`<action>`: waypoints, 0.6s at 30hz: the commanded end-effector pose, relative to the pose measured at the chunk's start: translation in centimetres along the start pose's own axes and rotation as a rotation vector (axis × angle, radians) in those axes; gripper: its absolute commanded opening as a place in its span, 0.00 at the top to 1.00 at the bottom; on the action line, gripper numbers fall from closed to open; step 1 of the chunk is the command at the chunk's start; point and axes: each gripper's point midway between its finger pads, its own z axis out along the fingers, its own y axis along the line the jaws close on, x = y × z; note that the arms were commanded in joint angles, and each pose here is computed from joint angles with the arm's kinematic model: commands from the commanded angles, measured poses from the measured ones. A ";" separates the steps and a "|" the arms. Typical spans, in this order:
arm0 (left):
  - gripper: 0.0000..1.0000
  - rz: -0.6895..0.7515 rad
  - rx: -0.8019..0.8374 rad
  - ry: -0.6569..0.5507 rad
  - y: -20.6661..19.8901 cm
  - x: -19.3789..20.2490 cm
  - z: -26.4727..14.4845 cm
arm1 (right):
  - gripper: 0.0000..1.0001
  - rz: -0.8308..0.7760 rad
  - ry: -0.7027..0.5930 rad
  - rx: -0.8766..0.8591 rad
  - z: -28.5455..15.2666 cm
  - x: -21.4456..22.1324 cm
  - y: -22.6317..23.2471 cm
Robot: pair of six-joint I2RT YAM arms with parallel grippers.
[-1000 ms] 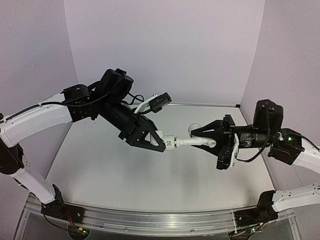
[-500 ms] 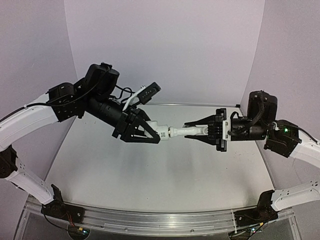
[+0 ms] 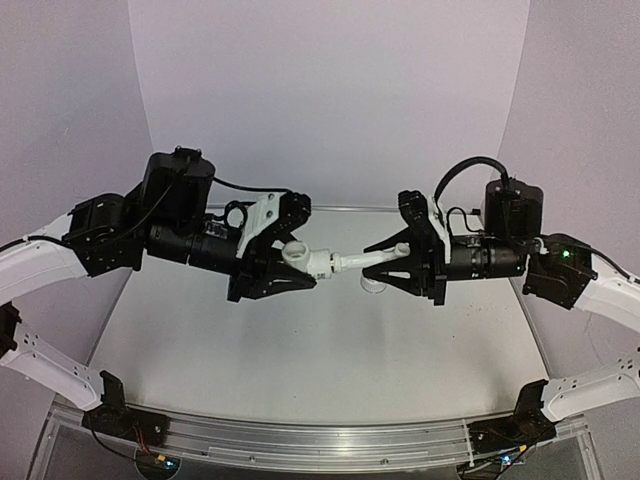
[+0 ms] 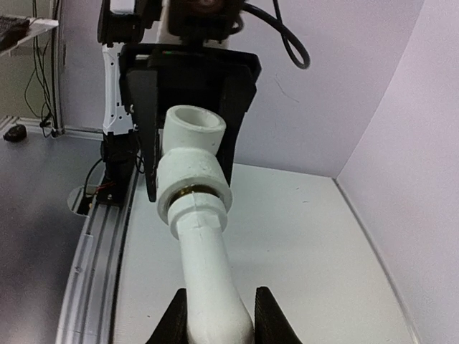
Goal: Install the water faucets
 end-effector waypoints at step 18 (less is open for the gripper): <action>0.66 0.180 -0.211 0.027 0.3 0.5 1.1 | 1.00 0.140 -0.149 -0.022 -0.6 -6.7 -1.2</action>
